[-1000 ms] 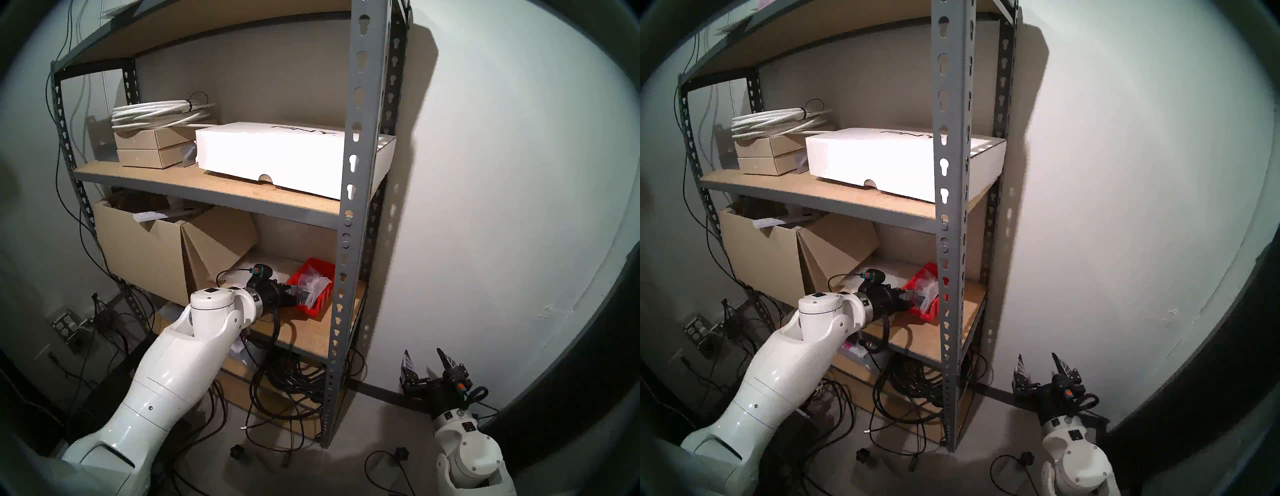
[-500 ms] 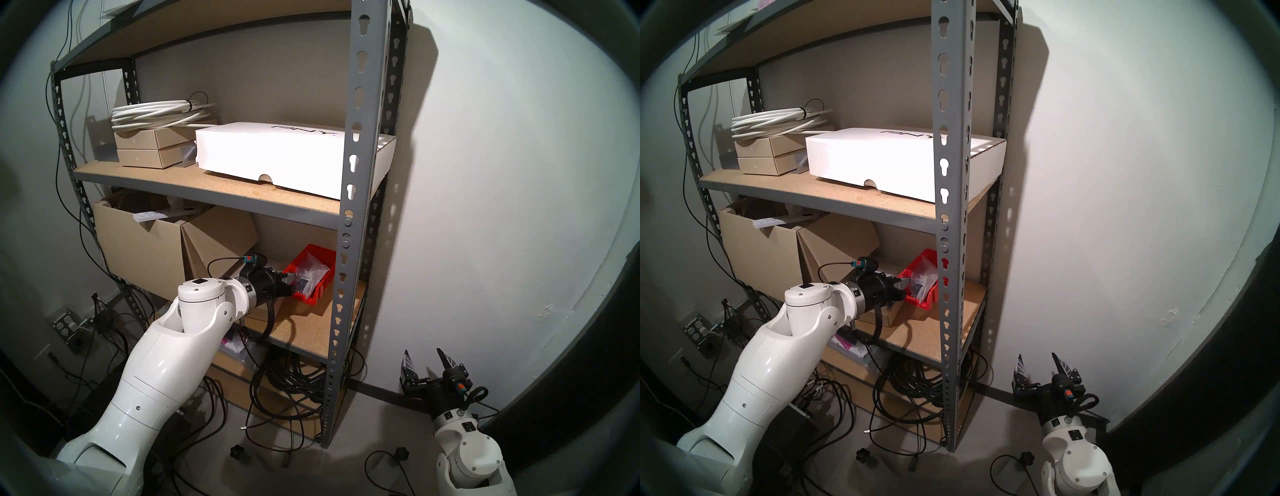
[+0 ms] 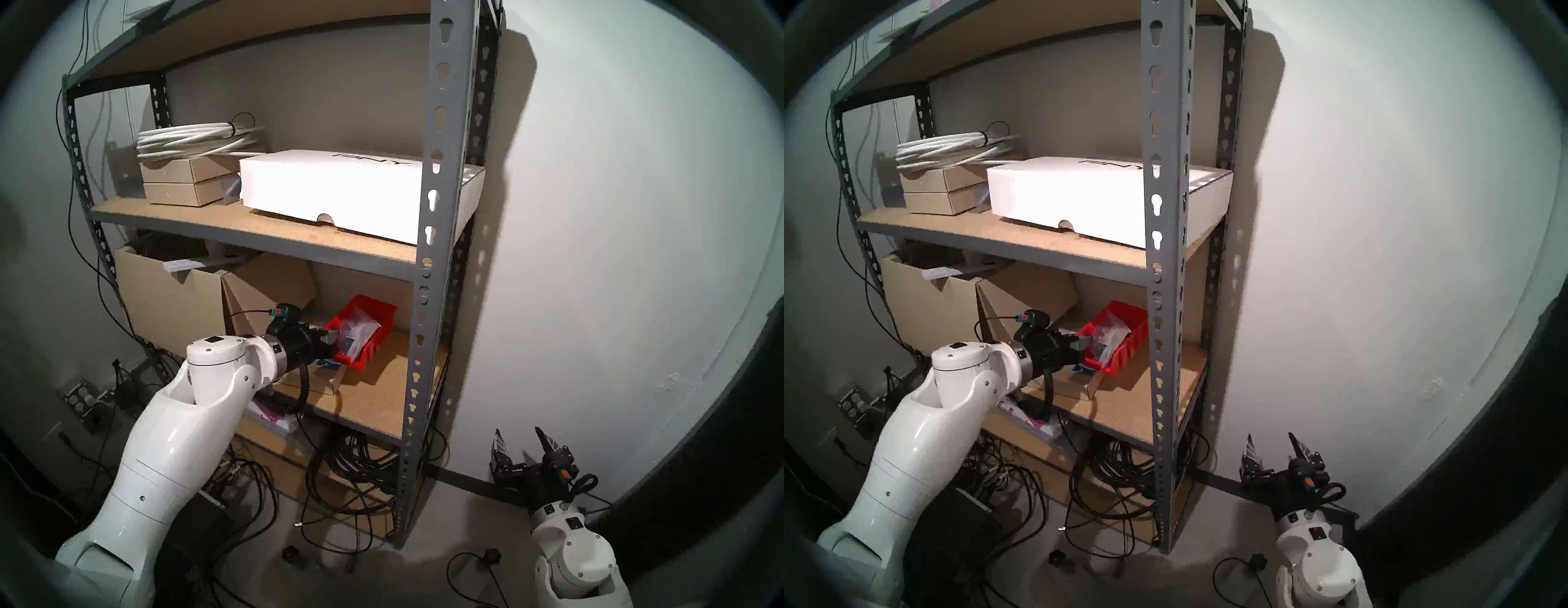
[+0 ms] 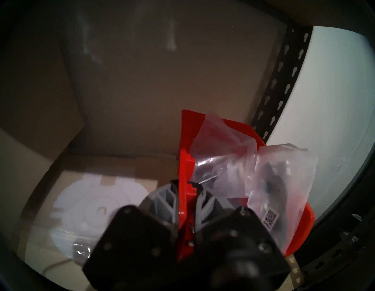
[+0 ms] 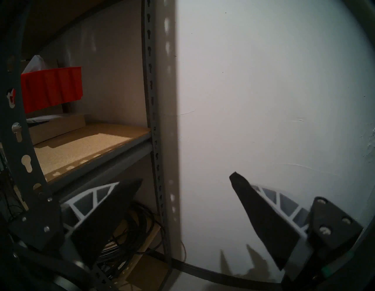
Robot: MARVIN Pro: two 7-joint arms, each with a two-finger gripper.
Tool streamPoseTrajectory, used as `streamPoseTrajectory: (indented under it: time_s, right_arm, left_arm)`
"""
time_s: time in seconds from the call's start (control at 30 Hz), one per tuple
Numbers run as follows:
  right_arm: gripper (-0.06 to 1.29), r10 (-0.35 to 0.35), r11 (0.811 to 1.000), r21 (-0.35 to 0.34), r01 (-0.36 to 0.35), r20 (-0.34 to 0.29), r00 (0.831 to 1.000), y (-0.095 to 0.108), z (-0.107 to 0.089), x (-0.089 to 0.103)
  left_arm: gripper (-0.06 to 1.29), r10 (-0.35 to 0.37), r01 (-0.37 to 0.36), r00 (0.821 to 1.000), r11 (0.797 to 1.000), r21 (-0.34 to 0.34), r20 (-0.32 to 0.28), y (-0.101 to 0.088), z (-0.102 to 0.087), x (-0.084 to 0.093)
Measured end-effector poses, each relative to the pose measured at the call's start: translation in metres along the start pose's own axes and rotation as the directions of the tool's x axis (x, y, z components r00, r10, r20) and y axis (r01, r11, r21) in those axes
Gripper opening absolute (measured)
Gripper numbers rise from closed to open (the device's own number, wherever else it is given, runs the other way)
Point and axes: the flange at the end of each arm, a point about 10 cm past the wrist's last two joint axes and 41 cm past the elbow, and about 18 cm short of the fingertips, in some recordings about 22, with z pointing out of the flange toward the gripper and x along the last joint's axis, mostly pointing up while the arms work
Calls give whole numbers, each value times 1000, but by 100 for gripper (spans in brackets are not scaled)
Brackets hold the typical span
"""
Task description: Organize the rack shelf by putting things into a case
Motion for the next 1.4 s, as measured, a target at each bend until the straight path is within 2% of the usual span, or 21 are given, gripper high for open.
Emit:
streamPoseTrajectory:
  time_s: [0.33, 0.73, 1.1, 1.4]
  right_arm:
    - [125, 0, 1000, 0, 0, 0, 1000, 0, 0, 0]
    - [125, 0, 1000, 0, 0, 0, 1000, 0, 0, 0]
    - [125, 0, 1000, 0, 0, 0, 1000, 0, 0, 0]
    - [125, 0, 1000, 0, 0, 0, 1000, 0, 0, 0]
  left_arm:
    - [11, -18, 18, 1000, 999, 29, 3, -21, -8, -1]
    - [11, -41, 39, 999, 997, 60, 32, -44, -10, -10]
    - [11, -50, 46, 997, 995, 86, 53, -60, -8, -20]
    - [10, -27, 22, 998, 996, 86, 56, -65, -7, -19]
